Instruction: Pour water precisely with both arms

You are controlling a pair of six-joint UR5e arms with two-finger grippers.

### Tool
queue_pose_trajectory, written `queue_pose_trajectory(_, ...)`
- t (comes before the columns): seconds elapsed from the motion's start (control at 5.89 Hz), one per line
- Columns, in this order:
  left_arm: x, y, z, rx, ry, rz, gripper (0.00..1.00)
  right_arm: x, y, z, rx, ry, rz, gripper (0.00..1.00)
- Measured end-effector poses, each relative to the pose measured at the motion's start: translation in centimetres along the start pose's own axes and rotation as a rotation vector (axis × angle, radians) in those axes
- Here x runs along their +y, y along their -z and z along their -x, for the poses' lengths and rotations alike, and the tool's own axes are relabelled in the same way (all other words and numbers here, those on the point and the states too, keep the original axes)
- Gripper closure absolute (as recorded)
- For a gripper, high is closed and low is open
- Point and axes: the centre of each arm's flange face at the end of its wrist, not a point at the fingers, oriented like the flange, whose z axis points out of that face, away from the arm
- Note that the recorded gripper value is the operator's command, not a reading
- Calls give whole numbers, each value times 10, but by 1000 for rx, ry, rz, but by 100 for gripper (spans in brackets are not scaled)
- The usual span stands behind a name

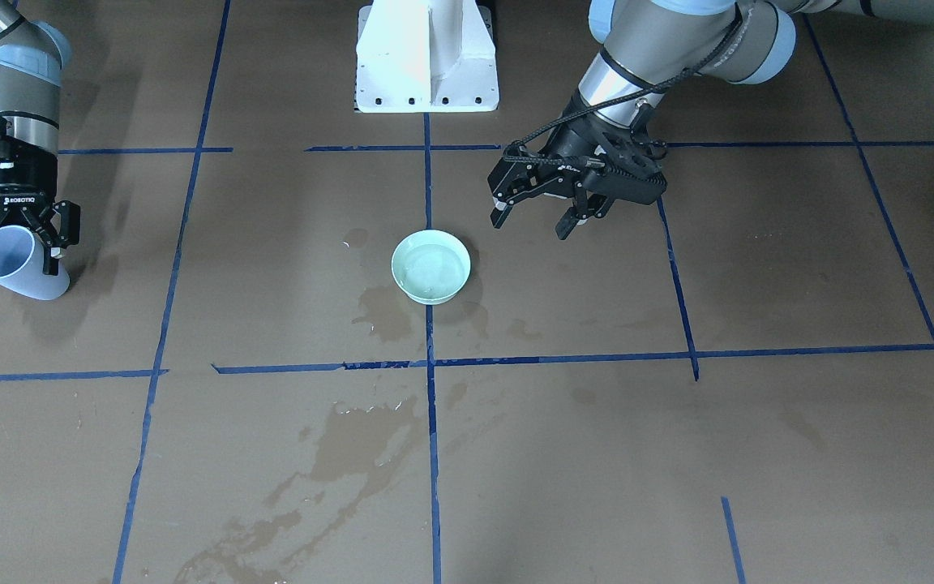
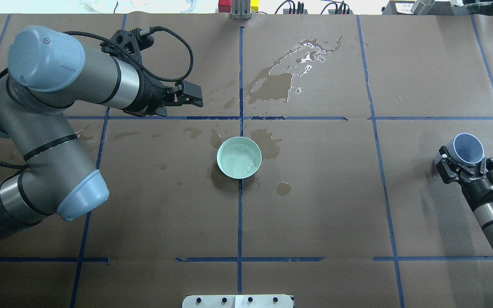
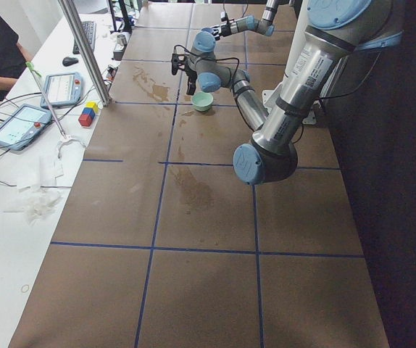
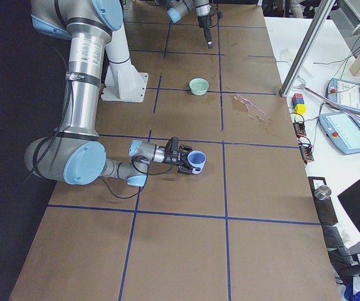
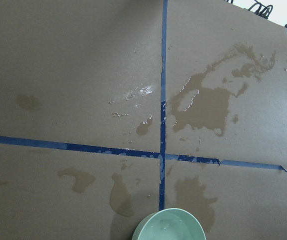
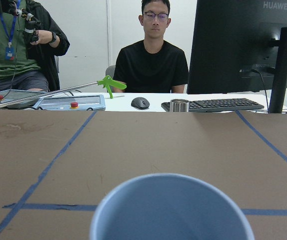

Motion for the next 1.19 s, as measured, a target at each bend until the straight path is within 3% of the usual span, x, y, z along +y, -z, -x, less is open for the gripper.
queue_pose_trajectory(0.34, 0, 0, 0, -1, 0, 0, 0, 0, 0, 0, 0, -2, -1, 0)
queue_pose_trajectory(1.19, 0, 0, 0, -1, 0, 1, 0, -3, 0, 2, -1, -11, -10, 0)
